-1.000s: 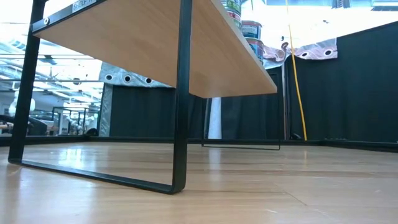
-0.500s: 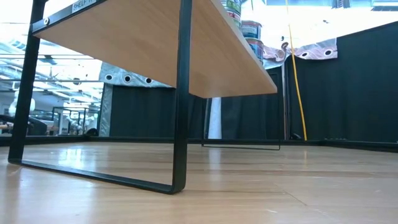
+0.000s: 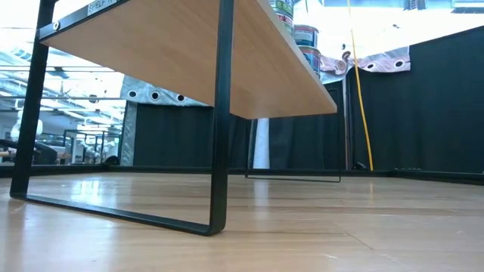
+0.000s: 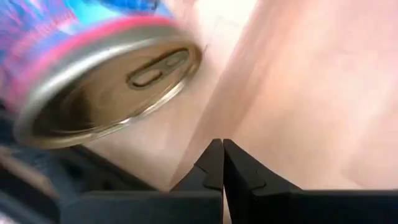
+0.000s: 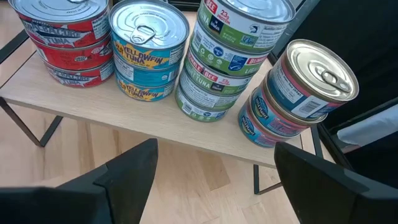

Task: Stack canned seafood by type on shelf
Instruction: Stack the blue-pink tuna can on top of the other blue-pink tuna can

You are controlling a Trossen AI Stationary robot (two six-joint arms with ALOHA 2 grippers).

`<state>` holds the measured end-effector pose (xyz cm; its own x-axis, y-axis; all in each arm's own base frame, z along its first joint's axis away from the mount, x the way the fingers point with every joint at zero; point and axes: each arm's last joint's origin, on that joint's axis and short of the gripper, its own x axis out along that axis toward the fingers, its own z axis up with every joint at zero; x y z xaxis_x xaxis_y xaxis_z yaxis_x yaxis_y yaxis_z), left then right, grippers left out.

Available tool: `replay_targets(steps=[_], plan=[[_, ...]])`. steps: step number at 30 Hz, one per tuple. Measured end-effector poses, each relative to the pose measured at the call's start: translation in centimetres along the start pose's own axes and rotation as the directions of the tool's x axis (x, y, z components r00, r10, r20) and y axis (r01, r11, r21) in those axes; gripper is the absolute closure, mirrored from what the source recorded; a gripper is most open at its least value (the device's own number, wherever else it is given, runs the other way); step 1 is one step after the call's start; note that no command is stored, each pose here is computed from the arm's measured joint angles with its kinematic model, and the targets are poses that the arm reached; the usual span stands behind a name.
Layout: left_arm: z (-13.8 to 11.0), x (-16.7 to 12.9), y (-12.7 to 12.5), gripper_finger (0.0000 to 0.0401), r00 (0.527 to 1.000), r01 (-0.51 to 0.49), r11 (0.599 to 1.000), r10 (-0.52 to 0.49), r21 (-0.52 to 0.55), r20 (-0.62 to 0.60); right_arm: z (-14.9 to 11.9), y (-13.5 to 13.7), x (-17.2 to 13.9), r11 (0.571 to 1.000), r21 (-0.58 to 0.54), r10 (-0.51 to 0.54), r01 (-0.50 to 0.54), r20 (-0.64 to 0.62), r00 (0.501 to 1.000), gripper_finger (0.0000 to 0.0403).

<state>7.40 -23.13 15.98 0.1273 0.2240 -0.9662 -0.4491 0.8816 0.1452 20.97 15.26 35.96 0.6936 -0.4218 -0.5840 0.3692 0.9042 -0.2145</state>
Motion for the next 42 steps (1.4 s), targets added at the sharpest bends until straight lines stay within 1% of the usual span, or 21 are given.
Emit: replay_targets(steps=[3,5,6,8,11,14,18,20,22,24,27,29,31,34,37,39,42], plan=[[0.9,-3.1,-0.1,0.0401,1.000,0.005,0.999,-0.005,0.040,-0.004,0.0,0.0,0.0,1.000,-0.003,0.000,0.000,0.000,1.000,0.0089],[1.9,-5.1,0.3,0.0395,1.000,-0.008,0.999,0.008,0.039,-0.005,0.0,0.0,0.0,1.000,-0.005,0.000,0.000,0.000,1.000,0.0089],[2.5,-6.1,0.6,0.0388,1.000,-0.016,0.999,0.017,0.042,-0.007,0.0,0.0,0.0,1.000,-0.007,0.000,0.000,0.000,1.000,0.0089],[3.8,-7.8,1.0,0.0363,1.000,0.000,0.998,0.001,0.066,-0.012,0.0,0.0,0.0,1.000,-0.010,0.000,0.000,0.001,1.000,0.0089],[5.7,-9.2,1.8,0.0304,1.000,0.024,0.989,-0.026,0.147,0.011,0.0,0.0,0.0,1.000,-0.006,0.001,-0.001,0.001,1.000,0.0089],[7.4,-9.4,2.8,0.0226,1.000,0.012,0.966,-0.014,0.258,0.006,0.0,0.1,0.0,1.000,0.000,0.012,-0.012,-0.006,1.000,0.0089],[8.9,-8.3,3.5,0.0126,0.999,-0.010,0.915,0.025,0.402,-0.030,0.0,0.2,0.1,1.000,0.004,0.028,-0.028,-0.020,0.999,0.0089],[9.4,-7.9,3.7,0.0089,0.998,-0.008,0.885,0.039,0.466,-0.056,-0.1,0.3,0.1,0.999,0.003,0.039,-0.039,-0.033,0.999,0.0089],[10.0,-7.6,3.8,0.0063,0.997,-0.007,0.861,0.048,0.509,-0.067,-0.1,0.4,0.1,0.999,0.004,0.043,-0.043,-0.037,0.998,0.0089],[10.3,-7.4,3.9,0.0051,0.995,0.010,0.834,0.049,0.551,-0.092,-0.1,0.4,0.1,0.999,0.003,0.043,-0.042,-0.036,0.998,0.0089],[10.2,-6.8,3.7,0.0048,0.987,0.081,0.793,0.021,0.603,-0.160,-0.1,0.4,0.1,0.999,0.003,0.043,-0.043,-0.037,0.998,0.0089],[10.0,-6.1,3.4,0.0048,0.983,0.121,0.765,-0.003,0.633,-0.184,-0.1,0.4,0.1,0.999,0.000,0.043,-0.043,-0.036,0.998,0.0089],[9.7,-5.2,3.6,0.0048,0.981,0.118,0.748,0.014,0.653,-0.193,-0.1,0.4,0.1,0.999,-0.006,0.043,-0.043,-0.037,0.998,0.0089],[9.5,-3.8,3.9,0.0048,0.979,0.108,0.738,0.039,0.666,-0.202,-0.1,0.4,0.1,0.999,-0.008,0.043,-0.043,-0.036,0.998,0.0089],[9.5,-2.5,4.5,0.0048,0.974,0.084,0.744,0.080,0.662,-0.213,-0.1,0.4,0.1,0.999,-0.008,0.043,-0.043,-0.037,0.998,0.0089],[9.6,-1.8,4.6,0.0048,0.973,0.083,0.750,0.081,0.656,-0.215,-0.1,0.4,0.1,0.999,-0.007,0.043,-0.043,-0.036,0.998,0.0089],[9.7,-1.2,4.6,0.0048,0.974,0.093,0.746,0.069,0.660,-0.214,-0.1,0.4,0.1,0.999,-0.007,0.043,-0.043,-0.036,0.998,0.0089]])
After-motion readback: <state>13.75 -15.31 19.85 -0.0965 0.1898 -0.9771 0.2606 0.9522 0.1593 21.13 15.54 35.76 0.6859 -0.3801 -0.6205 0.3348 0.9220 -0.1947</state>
